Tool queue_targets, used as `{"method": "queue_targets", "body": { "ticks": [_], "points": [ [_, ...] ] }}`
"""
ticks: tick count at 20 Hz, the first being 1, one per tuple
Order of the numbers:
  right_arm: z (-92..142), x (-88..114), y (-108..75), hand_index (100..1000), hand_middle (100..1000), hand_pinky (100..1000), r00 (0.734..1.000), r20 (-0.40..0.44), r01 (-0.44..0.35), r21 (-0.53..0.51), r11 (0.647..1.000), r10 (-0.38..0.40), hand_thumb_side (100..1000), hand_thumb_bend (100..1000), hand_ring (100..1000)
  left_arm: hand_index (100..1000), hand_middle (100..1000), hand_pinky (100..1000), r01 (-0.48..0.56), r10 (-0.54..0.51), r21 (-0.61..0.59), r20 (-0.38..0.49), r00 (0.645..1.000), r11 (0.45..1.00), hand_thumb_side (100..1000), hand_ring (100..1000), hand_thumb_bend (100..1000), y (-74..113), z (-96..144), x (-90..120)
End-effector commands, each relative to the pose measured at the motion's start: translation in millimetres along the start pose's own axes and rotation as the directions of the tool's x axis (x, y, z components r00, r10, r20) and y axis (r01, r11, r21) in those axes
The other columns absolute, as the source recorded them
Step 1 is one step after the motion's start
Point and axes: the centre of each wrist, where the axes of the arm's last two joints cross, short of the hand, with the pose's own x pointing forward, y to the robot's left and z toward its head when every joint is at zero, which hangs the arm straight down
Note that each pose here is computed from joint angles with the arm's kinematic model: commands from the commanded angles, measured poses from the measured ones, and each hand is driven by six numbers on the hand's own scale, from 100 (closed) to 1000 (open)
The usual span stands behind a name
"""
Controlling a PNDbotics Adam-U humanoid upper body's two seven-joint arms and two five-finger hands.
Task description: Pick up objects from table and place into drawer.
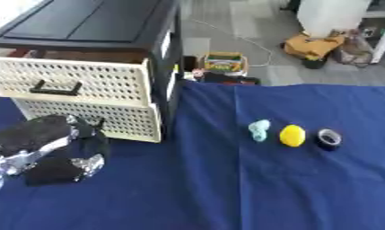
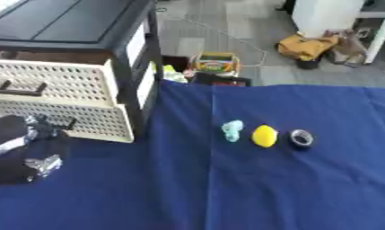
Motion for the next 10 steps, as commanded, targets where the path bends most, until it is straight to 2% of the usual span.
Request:
{"method": "queue_targets", "body": {
  "ticks": [1,5,7,10],
  "points": [
    [-6.0,6.8,-5.1,769,521,646,1.0,0.031,-0.003,-0.005,1.0,0.003,1000,100,739,776,435,497,0.015,-0.015,0.002,0.011,1.0,1.0,1000,247,100,16.6,16.2,5.9],
    [-6.0,6.6,-5.7,768,521,646,1.0,0.031,-0.002,-0.005,1.0,0.002,1000,100,738,769,421,497,-0.023,0.023,-0.017,0.059,0.998,1.0,1000,234,100,18.7,29.2,17.9],
    [-6.2,6.6,-6.0,768,521,647,0.999,0.033,-0.001,-0.006,1.0,0.001,1000,100,739,767,418,525,-0.051,0.051,0.002,0.085,0.995,0.999,1000,232,100,19.1,32.4,19.9],
    [-6.3,6.6,-6.6,768,523,646,0.999,0.037,0.0,-0.007,1.0,0.001,1000,100,739,793,448,644,-0.108,0.098,0.073,0.134,0.986,0.991,1000,285,100,21.1,33.8,18.7]
  ]
}}
